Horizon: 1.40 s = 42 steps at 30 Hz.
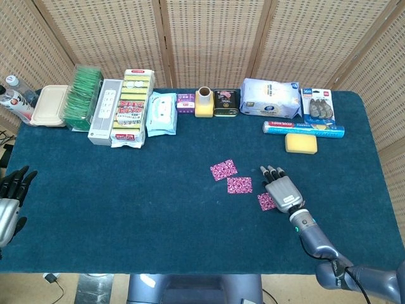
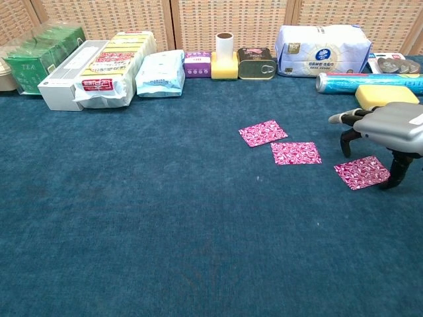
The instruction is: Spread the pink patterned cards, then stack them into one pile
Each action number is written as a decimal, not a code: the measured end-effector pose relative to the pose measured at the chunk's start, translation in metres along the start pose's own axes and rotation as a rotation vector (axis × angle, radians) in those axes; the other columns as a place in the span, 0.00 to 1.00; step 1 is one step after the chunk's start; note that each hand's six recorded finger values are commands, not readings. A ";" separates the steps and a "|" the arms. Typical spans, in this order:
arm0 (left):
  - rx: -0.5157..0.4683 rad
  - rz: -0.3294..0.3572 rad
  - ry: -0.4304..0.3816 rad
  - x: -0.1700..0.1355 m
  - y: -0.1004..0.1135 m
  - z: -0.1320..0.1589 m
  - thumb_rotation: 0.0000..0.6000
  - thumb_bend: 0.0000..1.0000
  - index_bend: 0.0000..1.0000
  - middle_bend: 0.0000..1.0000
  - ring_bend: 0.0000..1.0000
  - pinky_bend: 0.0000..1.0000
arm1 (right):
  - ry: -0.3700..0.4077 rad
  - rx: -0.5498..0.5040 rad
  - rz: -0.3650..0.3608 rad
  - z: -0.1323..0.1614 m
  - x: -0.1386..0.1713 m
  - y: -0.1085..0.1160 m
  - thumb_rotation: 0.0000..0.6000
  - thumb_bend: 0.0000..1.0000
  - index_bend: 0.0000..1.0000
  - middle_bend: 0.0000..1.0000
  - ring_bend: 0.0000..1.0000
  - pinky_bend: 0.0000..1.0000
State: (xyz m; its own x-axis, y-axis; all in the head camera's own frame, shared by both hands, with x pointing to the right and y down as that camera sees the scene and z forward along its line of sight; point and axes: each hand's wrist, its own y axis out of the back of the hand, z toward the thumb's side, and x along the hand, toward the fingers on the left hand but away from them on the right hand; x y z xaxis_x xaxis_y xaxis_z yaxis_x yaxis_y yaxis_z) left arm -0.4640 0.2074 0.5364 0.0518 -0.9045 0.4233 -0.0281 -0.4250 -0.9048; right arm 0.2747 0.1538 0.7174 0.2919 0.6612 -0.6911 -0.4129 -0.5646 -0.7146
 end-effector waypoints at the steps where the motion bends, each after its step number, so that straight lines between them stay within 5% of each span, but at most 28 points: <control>1: -0.001 0.000 0.000 0.000 0.000 0.000 1.00 0.09 0.00 0.00 0.00 0.08 | 0.001 -0.003 -0.006 0.000 0.000 0.000 1.00 0.06 0.39 0.04 0.00 0.14; 42: -0.006 0.003 -0.002 0.000 0.002 -0.001 1.00 0.09 0.00 0.00 0.00 0.08 | 0.016 -0.004 0.034 0.008 -0.003 0.002 1.00 0.16 0.40 0.03 0.00 0.15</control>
State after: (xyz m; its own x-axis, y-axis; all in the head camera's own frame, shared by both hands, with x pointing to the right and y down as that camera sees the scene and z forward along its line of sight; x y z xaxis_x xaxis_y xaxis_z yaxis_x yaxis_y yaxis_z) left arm -0.4650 0.2070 0.5350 0.0542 -0.9057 0.4204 -0.0339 -0.4224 -0.9058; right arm 0.2660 0.1544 0.7185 0.2911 0.6335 -0.7169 -0.4191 -0.5892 -0.6908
